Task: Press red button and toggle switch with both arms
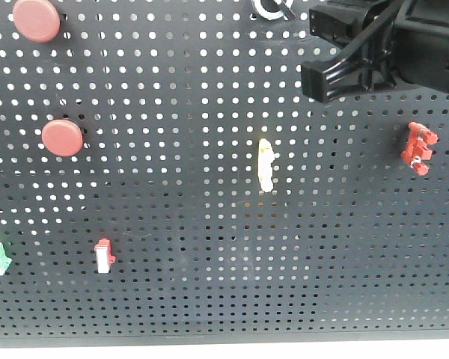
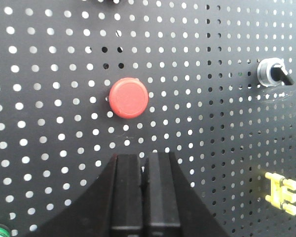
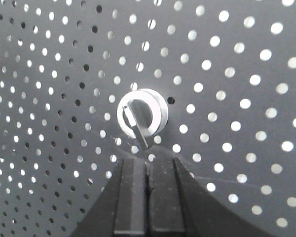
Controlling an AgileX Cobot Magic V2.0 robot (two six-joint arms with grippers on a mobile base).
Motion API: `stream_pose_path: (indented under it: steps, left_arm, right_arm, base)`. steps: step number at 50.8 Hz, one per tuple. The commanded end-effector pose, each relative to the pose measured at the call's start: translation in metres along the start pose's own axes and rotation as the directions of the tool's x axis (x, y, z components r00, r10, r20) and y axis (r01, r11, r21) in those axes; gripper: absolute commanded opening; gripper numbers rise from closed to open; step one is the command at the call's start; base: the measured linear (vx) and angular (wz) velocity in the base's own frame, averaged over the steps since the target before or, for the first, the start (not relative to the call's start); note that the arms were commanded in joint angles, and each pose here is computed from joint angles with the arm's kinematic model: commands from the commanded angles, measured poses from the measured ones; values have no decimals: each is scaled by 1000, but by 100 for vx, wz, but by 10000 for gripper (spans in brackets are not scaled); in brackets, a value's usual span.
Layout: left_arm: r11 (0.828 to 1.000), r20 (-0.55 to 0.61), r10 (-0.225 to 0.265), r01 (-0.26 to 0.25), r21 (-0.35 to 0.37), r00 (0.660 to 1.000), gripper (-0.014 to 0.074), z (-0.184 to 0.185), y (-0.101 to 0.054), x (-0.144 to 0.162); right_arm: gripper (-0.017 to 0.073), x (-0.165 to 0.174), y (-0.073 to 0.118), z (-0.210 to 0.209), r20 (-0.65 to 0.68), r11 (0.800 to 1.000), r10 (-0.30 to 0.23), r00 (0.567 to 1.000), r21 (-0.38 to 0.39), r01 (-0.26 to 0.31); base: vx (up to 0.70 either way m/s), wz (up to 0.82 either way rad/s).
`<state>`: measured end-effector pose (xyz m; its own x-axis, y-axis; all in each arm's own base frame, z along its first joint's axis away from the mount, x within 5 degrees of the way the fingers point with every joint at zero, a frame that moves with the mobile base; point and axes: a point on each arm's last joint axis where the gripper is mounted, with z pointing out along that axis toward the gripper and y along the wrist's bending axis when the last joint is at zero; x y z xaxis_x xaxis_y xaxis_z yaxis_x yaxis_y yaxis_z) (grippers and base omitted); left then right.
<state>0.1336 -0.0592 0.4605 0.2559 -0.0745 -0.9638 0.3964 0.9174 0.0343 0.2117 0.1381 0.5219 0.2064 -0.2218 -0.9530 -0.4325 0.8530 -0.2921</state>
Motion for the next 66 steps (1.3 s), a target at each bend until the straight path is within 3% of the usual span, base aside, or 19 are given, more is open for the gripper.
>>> stream_pose_path:
  steps: [1,11,15,24,31,36,46,52,66]
  left_arm:
    - [1000,105,-7,7,0,994,2,-3,0,-16]
    - [1000,109,-5,5,-3,994,2,-7,1,-14]
    - [999,140,28,-22,-43,990,2,-21,5,-6]
    - [973,67,83,-66,-220,994,2,-77,18,67]
    - [936,-55,86,-100,-337,995,2,-118,21,137]
    - [912,-134,63,-111,-395,989,2,-139,21,179]
    - [902,-166,50,-116,-416,985,2,-162,16,229]
    - [903,-249,11,-116,-413,968,2,-161,17,233]
    - [904,-269,1,-116,-412,963,2,-162,17,235]
  right_arm:
    - [0,-21,-7,-13,118,1000,-13,993,17,11]
    - [0,-21,-7,-13,118,1000,-13,993,17,11]
    - [0,-21,-7,-13,118,1000,-13,993,17,11]
    - [0,-21,-7,-13,117,1000,-14,993,18,12]
    - [0,-21,-7,-13,117,1000,-14,993,18,12]
    - [0,-21,-7,-13,117,1000,-14,993,18,12]
    - [0,-21,-7,-13,117,1000,-14,993,18,12]
    - [0,-21,-7,-13,115,1000,-14,993,18,12]
    - [0,-20,-7,-13,100,1000,-13,995,19,12]
  base:
    - [0,0]
    - [0,0]
    - [0,0]
    - [0,0]
    - [0,0]
    - [0,0]
    - [0,0]
    - [0,0]
    - [0,0]
